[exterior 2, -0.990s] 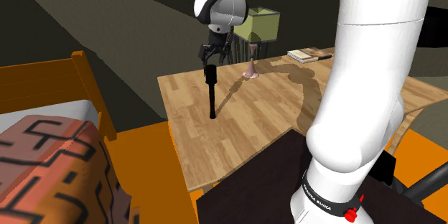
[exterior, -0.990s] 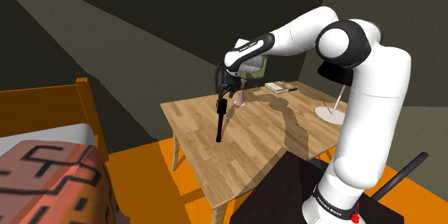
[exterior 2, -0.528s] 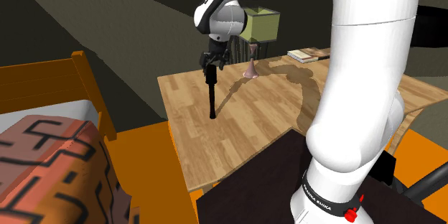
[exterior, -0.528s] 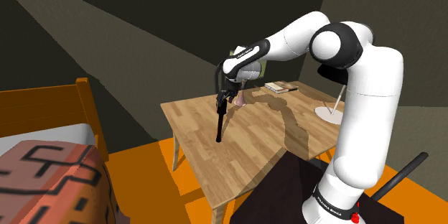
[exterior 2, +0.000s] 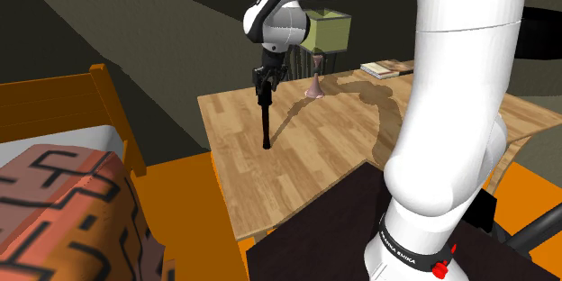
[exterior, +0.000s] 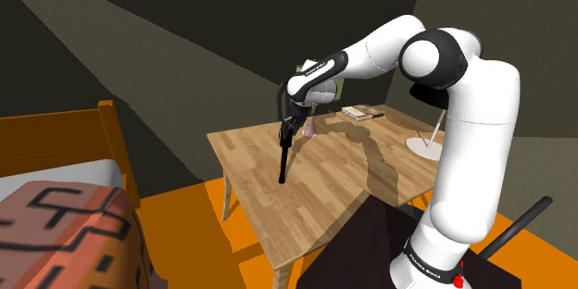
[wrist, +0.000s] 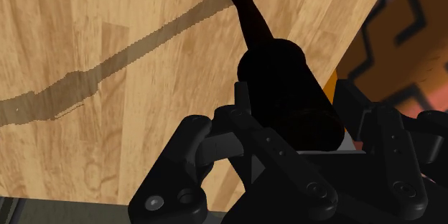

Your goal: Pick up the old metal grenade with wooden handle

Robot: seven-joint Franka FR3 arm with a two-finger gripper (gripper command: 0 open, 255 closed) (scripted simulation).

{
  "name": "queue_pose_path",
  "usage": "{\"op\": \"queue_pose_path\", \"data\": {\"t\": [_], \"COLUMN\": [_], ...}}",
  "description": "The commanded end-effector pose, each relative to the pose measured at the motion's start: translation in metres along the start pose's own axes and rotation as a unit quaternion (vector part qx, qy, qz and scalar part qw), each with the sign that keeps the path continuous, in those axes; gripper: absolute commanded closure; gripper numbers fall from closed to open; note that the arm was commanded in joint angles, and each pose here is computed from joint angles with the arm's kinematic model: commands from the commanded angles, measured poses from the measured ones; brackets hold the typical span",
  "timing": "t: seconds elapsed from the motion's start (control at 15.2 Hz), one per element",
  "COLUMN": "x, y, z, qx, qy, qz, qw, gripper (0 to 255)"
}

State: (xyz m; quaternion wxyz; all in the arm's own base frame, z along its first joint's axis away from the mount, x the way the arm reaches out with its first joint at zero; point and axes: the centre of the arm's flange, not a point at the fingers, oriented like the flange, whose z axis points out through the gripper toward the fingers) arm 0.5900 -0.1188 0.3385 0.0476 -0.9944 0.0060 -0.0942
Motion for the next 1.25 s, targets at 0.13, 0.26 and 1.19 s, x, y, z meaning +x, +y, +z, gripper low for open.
{"op": "queue_pose_path", "data": {"t": [0.13,0.26,1.19], "x": [0.0,0.002,0.014], "y": [0.0,-0.001,-0.007], "z": [-0.005,-0.015,-0.078], "qx": [0.0,0.0,0.0], "qy": [-0.001,-0.001,-0.001], "qz": [0.0,0.0,0.0], "qw": [1.0,1.0,1.0], "gripper": [255,255,255]}}
